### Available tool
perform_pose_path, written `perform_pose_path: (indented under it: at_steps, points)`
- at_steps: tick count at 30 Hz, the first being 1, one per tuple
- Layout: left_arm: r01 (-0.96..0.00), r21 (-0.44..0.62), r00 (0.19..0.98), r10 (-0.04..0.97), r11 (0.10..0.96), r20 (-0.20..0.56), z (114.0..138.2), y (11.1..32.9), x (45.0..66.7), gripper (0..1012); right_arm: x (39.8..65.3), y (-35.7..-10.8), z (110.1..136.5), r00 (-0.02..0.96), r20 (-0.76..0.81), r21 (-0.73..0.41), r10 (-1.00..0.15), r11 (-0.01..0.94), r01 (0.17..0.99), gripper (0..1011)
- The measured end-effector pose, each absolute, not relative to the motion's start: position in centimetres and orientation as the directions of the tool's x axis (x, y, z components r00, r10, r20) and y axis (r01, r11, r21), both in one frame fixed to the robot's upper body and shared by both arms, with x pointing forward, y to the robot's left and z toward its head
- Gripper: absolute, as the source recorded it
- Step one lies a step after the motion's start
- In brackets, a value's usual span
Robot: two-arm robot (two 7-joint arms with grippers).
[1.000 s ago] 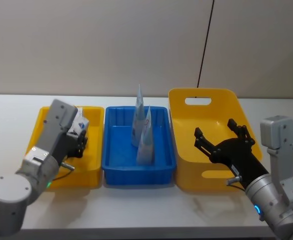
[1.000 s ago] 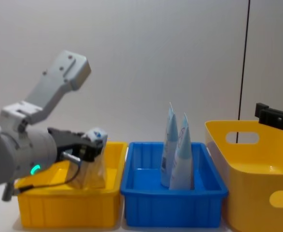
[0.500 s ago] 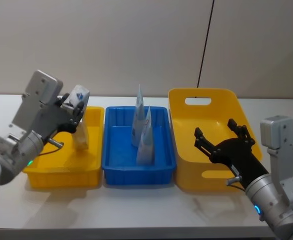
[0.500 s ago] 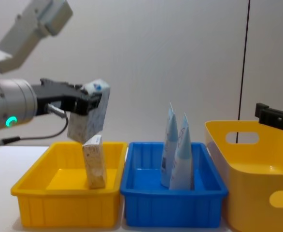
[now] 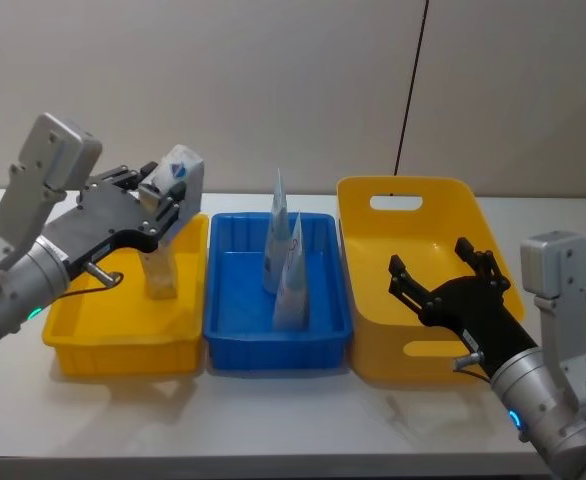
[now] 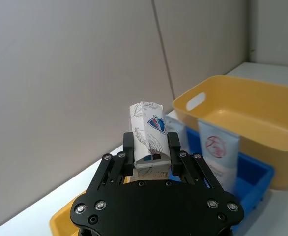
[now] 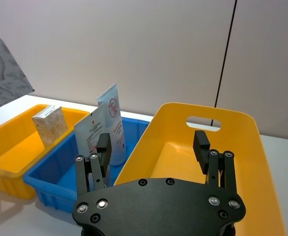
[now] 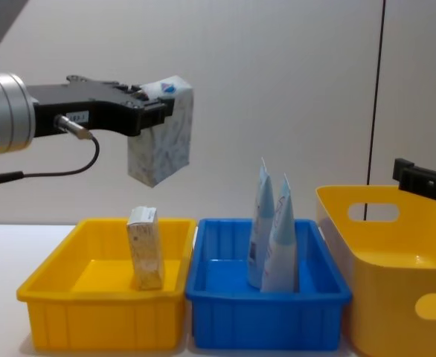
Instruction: Bimanual collaborative sorting of washing and personal care products
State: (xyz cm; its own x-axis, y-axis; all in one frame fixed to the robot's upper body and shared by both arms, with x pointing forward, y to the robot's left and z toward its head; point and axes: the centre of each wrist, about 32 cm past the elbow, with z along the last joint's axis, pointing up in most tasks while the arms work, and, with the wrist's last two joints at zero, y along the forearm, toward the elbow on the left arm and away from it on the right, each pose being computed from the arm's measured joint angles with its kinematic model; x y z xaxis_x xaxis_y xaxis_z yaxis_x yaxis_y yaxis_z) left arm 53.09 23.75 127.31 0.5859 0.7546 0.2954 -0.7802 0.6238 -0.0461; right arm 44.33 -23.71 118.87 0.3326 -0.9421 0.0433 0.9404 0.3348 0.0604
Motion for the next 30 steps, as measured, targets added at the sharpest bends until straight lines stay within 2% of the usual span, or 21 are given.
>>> perform_pose_path:
  at_steps: [14, 30]
  points:
    - [-0.626, -0.059, 0.741, 0.616, 0.778, 0.269, 128.1, 25.1, 52.3, 366, 44.3, -23.7, 118.9, 0.333, 0.043, 0.06, -0.942, 0.335, 0.94, 1002]
    - [-0.4, -0.021, 0.888, 0.393, 0.916, 0.237, 128.6, 26.1, 51.9, 366, 44.3, -23.7, 118.9, 0.333, 0.043, 0.06, -0.942, 0.335, 0.94, 1002]
